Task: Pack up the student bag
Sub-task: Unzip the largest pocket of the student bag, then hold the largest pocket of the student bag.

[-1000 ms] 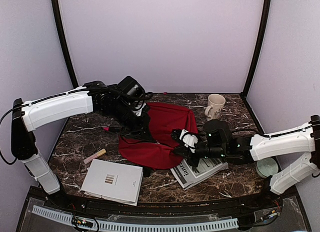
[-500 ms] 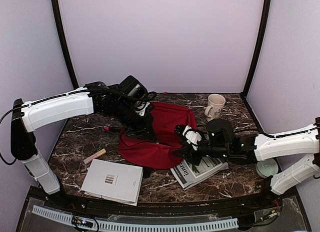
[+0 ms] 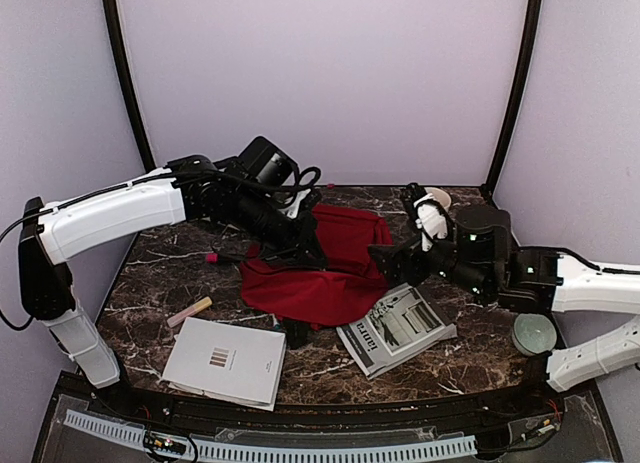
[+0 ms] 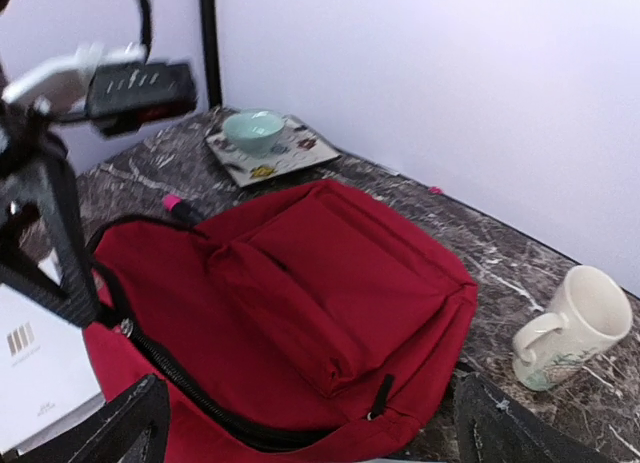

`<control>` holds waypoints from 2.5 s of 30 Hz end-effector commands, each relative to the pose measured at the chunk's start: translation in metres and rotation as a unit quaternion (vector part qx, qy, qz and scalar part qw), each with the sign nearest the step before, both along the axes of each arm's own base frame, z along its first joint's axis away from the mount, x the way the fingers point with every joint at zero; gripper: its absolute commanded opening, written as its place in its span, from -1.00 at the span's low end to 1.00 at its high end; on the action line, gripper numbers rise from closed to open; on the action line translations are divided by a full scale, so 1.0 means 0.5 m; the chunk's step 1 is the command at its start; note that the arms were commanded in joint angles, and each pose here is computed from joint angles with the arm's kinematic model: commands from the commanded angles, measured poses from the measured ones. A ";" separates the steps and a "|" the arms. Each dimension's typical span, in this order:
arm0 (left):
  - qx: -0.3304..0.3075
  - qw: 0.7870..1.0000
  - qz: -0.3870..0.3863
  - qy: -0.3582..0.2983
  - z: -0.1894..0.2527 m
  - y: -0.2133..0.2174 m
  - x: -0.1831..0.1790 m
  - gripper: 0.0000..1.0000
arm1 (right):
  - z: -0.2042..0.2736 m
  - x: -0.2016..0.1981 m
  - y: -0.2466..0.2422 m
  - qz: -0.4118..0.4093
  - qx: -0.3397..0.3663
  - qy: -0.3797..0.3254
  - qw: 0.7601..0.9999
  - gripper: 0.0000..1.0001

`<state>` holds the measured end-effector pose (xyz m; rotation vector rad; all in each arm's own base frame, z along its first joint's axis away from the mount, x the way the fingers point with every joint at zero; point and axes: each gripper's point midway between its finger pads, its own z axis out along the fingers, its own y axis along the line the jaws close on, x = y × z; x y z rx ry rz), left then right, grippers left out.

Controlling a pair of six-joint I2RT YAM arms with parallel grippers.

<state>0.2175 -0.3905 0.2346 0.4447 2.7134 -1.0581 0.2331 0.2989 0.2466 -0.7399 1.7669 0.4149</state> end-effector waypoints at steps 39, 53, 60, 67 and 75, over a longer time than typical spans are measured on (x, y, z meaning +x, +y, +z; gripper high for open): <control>-0.085 0.993 -0.036 -0.069 0.124 -0.049 -0.012 -1.00 | -0.057 -0.144 0.000 0.244 -0.071 -0.060 0.965 1.00; -0.089 0.992 -0.039 -0.080 0.129 -0.055 -0.014 -1.00 | -0.058 -0.122 0.006 0.216 -0.062 -0.053 0.973 1.00; -0.088 0.992 -0.045 -0.079 0.124 -0.060 -0.022 -1.00 | -0.012 -0.073 0.031 0.173 -0.040 -0.089 0.980 0.85; -0.092 0.992 -0.056 -0.073 0.120 -0.064 -0.038 -1.00 | -0.032 -0.044 0.075 0.181 -0.078 -0.091 0.976 0.52; -0.092 0.992 -0.051 -0.066 0.114 -0.063 -0.047 -1.00 | -0.050 -0.020 0.100 0.172 -0.080 -0.096 0.977 -0.50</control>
